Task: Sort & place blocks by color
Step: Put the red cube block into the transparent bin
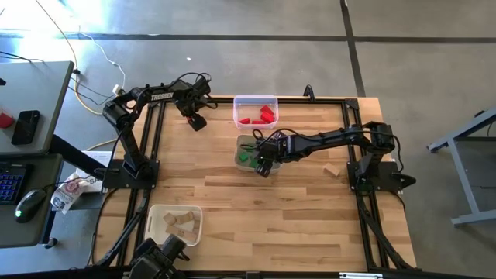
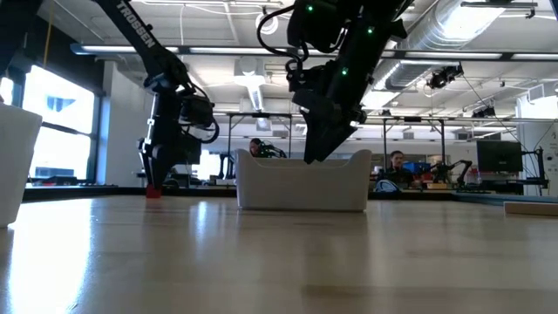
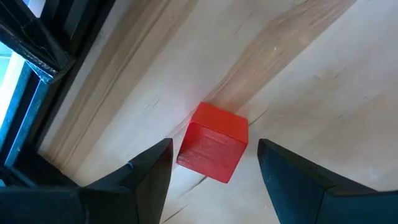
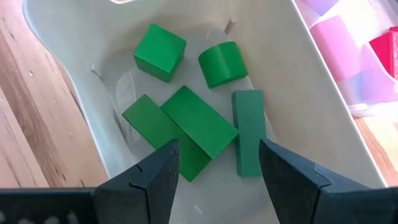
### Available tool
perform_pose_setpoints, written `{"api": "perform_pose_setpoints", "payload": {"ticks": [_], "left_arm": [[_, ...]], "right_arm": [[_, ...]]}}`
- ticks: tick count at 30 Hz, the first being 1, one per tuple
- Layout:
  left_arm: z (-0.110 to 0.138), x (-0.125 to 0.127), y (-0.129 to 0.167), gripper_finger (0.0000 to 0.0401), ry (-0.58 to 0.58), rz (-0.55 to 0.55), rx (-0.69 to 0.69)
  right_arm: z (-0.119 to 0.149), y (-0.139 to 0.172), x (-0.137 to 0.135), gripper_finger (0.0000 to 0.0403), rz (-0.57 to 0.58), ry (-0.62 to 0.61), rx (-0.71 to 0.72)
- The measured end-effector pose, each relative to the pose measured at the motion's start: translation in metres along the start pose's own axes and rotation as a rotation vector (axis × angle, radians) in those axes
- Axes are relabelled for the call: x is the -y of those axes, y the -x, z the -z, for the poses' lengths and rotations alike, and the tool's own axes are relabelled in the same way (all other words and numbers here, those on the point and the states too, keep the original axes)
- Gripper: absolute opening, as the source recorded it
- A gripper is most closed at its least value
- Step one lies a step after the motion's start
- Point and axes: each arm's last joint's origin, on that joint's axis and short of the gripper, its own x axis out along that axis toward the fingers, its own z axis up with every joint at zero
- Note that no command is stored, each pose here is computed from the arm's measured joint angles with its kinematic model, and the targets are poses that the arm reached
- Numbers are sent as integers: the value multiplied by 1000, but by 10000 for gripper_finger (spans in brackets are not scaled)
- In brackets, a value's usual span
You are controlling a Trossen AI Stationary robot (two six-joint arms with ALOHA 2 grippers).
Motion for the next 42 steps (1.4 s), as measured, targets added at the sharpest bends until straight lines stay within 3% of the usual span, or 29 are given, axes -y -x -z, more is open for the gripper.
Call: {"api": "perform_pose_setpoints", "payload": {"ticks": [14,26,34,42], "left_arm": [[-3,3,-18,213,-36,10,-61],[-9,1,-13,108,-36,-5,-47],[-9,5,-6,109,-51,24,-75],[-8,17,16,110,-86,40,0]], "right_arm": [[2,1,-3,204,-29,-9,-23],[6,3,-7,204,-25,11,-37],[9,16,-12,204,-12,-4,-20],[10,43,-18,204,-4,-2,53]]}}
